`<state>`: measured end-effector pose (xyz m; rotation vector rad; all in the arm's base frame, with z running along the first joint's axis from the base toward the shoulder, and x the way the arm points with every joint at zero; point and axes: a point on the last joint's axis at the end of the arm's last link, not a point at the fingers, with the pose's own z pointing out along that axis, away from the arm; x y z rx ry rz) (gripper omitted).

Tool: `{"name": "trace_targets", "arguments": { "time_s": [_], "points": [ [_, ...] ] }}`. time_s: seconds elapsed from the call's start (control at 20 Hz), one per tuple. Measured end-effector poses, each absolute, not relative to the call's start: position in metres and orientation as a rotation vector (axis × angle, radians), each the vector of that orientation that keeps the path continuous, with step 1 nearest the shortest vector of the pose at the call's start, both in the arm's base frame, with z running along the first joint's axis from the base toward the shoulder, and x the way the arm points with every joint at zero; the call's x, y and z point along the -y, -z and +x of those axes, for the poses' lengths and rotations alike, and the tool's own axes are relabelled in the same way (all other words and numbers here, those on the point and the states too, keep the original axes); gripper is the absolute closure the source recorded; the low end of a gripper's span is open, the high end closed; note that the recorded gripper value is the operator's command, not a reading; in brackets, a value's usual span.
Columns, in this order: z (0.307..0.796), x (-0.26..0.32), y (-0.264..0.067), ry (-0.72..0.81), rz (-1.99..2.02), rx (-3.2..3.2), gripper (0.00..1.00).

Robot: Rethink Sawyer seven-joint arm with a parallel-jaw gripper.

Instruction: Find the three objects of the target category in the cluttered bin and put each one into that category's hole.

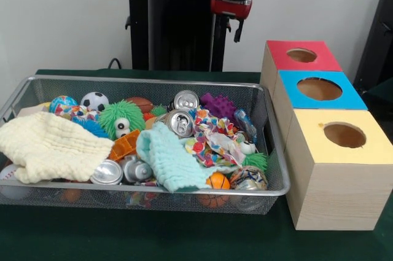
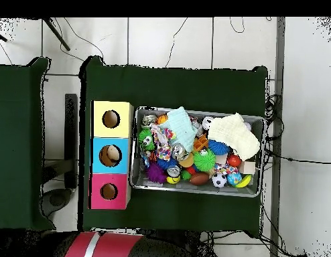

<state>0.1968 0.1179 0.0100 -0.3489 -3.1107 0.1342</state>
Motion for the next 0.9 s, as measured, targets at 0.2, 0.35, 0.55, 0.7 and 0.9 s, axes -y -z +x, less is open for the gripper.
{"name": "trace_targets", "arguments": {
  "time_s": [0.2,0.35,0.55,0.7,0.9],
  "points": [
    [0.194,-0.120,-0.006,-0.122,-0.343,3.100,0.00],
    [0.192,-0.120,0.001,-0.115,-0.346,3.084,0.00],
    [0.193,-0.115,0.009,-0.092,-0.365,3.076,0.00],
    [0.198,-0.110,0.014,-0.061,-0.387,3.083,0.00],
    [0.205,-0.101,0.021,-0.021,-0.420,3.097,0.00]
  ]
}}
